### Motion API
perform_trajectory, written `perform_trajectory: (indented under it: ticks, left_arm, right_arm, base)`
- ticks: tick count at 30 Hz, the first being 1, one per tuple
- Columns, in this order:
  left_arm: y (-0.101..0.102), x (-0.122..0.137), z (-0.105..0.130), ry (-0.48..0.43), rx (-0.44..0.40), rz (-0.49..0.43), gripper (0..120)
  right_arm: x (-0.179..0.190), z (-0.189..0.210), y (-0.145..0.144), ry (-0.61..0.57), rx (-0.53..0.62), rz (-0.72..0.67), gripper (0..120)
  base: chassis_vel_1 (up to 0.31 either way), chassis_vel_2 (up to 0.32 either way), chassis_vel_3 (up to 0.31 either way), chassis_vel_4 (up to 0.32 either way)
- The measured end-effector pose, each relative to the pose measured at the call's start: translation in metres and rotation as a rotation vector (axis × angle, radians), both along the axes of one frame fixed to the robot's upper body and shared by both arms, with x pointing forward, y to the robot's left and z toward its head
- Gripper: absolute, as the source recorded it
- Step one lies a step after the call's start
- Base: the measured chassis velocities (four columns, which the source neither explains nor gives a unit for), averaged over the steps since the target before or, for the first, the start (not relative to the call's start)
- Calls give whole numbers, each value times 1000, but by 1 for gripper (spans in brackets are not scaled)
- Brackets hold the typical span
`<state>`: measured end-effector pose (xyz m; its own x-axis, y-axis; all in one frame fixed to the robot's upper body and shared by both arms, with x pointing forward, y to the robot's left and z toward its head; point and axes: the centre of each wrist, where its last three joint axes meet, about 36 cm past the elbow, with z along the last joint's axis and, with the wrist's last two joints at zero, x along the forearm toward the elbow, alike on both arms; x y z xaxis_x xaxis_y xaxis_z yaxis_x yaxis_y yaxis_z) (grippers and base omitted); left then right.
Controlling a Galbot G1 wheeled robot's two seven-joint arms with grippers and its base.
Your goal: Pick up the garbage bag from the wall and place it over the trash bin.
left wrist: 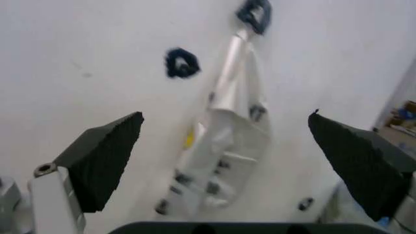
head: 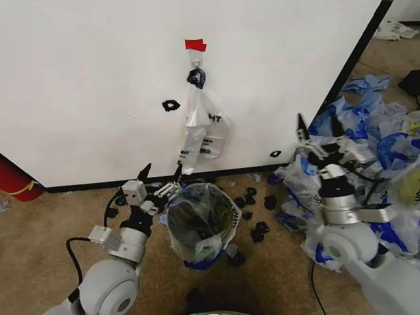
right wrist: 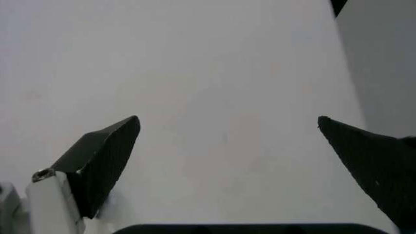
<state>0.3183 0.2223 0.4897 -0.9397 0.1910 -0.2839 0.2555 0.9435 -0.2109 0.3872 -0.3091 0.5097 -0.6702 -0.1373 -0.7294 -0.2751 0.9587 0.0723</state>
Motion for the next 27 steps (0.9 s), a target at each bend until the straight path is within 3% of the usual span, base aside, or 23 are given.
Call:
perform_trajectory:
  ticks: [7, 15, 27]
  left_arm:
    - [12, 18, -17, -35, -9, 80, 100]
    - [27, 40, -29, -71, -12, 176, 100]
    - [61, 42, -37, -164, 92, 285, 100]
  right_arm:
    - [-16, -9, -21, -21, -44, -155, 100]
    - [-45, -26, -19, -7, -37, -275, 100]
    - [-79, -45, -18, 22, -60, -378, 100]
  base:
    - [0, 0, 0, 0]
    - [0, 0, 0, 0]
    - [0, 0, 0, 0]
